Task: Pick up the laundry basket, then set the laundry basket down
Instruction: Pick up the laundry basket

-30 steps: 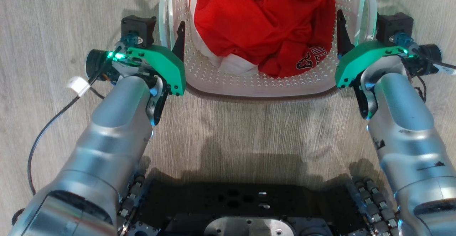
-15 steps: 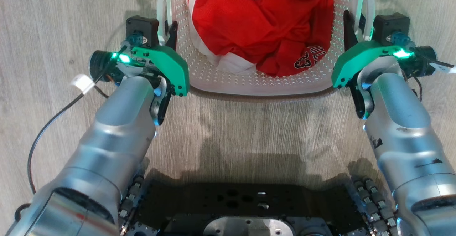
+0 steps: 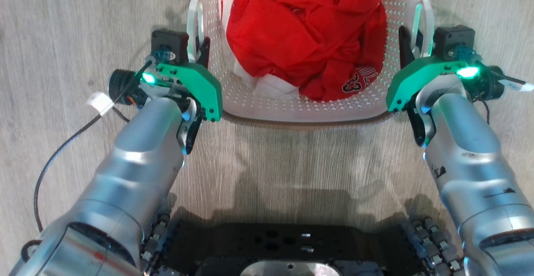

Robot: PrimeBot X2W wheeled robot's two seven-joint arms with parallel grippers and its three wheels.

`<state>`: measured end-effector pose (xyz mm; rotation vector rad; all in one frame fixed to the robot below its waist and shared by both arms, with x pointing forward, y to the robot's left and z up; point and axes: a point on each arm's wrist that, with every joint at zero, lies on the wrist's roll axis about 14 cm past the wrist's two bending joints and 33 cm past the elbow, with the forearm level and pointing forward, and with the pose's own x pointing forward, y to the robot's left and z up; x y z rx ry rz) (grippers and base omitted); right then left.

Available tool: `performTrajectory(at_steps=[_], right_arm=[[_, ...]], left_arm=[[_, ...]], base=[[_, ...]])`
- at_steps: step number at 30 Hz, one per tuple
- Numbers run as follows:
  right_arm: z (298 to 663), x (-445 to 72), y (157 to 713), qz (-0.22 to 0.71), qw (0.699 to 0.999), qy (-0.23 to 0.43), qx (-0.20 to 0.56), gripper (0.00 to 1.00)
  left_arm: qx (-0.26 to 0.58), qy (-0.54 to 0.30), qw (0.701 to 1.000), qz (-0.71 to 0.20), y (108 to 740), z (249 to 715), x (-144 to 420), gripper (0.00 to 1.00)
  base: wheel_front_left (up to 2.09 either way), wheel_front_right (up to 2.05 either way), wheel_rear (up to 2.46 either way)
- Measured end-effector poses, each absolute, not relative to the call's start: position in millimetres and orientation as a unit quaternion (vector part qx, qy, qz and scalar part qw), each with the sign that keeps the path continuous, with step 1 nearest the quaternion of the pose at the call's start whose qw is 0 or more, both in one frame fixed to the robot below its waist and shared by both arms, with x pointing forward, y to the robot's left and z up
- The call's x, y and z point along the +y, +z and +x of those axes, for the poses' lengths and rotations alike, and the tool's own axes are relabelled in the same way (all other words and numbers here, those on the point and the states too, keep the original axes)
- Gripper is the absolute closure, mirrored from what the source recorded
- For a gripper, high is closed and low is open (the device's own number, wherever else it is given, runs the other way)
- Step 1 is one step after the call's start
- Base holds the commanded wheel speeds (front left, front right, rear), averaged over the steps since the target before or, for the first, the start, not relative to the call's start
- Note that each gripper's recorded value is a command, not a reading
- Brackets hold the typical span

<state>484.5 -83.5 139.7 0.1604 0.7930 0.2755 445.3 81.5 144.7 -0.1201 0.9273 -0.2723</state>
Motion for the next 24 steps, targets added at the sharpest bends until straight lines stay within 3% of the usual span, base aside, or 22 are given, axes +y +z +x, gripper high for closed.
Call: performTrajectory(at_steps=[11, 24], right_arm=[[472, -82, 175, 0.086, 0.906, 0.134, 0.393, 1.00], [419, -81, 218, 0.099, 0.882, 0.131, 0.441, 1.00]], left_arm=[[0.447, -0.122, 0.884, -0.060, 176, 423, 83, 1.00], [0.471, -0.125, 0.871, -0.061, 214, 372, 82, 1.00]], base=[[0.00, 0.00, 0.00], [0.00, 0.00, 0.00]])
